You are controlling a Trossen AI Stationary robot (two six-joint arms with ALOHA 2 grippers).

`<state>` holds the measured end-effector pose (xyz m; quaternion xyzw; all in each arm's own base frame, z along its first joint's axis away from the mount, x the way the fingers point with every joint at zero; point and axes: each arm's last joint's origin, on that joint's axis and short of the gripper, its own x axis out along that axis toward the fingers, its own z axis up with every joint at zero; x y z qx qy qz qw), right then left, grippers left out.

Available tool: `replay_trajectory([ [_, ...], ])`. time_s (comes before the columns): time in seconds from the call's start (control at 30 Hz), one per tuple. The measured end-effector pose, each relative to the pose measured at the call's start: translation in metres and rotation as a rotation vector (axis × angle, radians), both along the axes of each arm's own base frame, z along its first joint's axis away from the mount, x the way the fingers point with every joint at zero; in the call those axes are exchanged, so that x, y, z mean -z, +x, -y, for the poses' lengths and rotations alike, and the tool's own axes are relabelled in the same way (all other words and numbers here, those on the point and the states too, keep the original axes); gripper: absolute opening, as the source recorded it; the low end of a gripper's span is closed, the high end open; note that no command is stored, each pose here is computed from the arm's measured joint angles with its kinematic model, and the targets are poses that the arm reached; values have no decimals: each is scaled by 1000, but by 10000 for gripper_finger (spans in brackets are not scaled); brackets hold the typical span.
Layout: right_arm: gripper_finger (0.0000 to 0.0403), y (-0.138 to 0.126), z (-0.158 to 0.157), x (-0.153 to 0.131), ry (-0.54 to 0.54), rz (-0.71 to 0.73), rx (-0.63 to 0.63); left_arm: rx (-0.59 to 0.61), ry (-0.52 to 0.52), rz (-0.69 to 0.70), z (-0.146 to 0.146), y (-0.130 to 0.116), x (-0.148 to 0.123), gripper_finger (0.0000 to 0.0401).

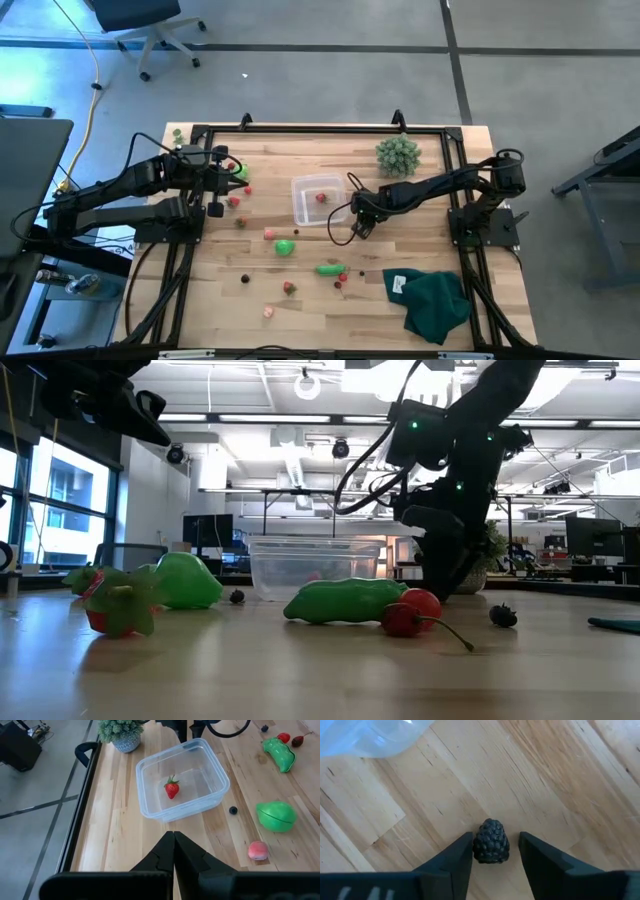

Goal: Pick and placing Produce into tupperware
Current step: Put the blackberry into the transparent bin

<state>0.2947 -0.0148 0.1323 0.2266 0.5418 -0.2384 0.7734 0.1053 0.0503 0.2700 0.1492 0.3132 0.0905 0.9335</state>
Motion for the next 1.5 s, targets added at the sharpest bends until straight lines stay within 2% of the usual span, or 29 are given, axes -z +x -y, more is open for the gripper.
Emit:
replay_trajectory([
  [0.37, 89, 0, 0, 0, -1, -1, 1, 0, 0, 0, 0, 0, 0, 1],
  [0.73, 84, 3, -2, -4, -16, 6, -6, 0, 0, 0, 0, 0, 0, 1],
  [0.93, 83, 9, -6, -25, -58, 33, -30, 0, 0, 0, 0, 0, 0, 1],
  [1.13, 83, 17, -15, -59, -118, 65, -53, 0, 0, 0, 0, 0, 0, 1],
  [1.5, 83, 49, -29, -130, -222, 271, -214, 0, 0, 0, 0, 0, 0, 1],
])
